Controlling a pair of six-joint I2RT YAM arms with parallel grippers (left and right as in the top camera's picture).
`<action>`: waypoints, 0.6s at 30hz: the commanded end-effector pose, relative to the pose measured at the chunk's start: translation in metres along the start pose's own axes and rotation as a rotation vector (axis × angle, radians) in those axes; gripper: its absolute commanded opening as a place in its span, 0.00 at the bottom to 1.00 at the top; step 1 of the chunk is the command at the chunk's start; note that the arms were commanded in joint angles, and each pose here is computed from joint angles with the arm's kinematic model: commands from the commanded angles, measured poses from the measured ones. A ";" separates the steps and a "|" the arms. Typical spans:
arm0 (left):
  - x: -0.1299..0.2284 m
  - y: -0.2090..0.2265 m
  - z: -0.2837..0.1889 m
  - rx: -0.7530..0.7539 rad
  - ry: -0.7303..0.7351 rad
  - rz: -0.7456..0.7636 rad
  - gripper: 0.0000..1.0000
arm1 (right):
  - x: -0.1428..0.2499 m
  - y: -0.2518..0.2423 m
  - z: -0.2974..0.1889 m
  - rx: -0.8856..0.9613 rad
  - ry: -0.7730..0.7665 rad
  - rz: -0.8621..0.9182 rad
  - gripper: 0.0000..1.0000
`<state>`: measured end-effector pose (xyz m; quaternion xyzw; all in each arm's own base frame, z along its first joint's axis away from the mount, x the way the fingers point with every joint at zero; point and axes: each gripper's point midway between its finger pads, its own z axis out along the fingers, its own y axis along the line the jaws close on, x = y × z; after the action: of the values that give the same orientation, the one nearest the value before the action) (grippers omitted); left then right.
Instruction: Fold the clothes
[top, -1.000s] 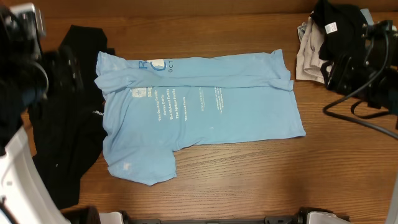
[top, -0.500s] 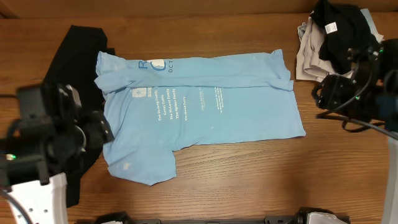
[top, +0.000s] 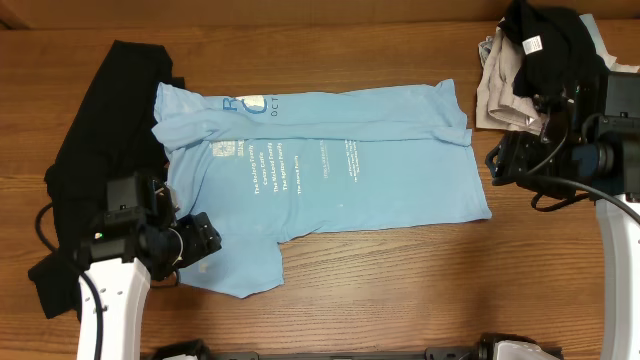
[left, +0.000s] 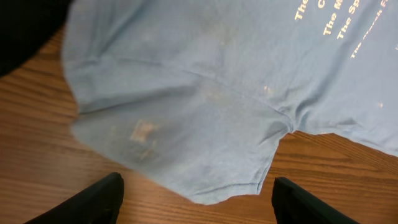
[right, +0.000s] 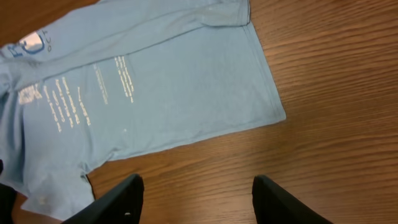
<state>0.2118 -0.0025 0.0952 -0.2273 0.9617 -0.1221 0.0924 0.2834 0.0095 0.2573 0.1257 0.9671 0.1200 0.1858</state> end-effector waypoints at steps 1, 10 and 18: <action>0.012 -0.002 0.017 0.031 0.067 0.013 0.77 | -0.002 0.001 -0.002 -0.011 -0.018 0.000 0.62; 0.023 0.003 0.051 -0.070 0.114 0.008 0.76 | -0.009 0.002 -0.002 -0.012 -0.044 -0.006 0.63; 0.046 -0.008 0.066 -0.194 0.159 0.013 0.67 | -0.016 -0.002 -0.002 0.015 -0.076 -0.012 0.65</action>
<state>0.1985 -0.0440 0.0362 -0.1847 0.9798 -0.0754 0.0132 0.2964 0.0071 0.2628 0.1226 0.9618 0.1179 0.2147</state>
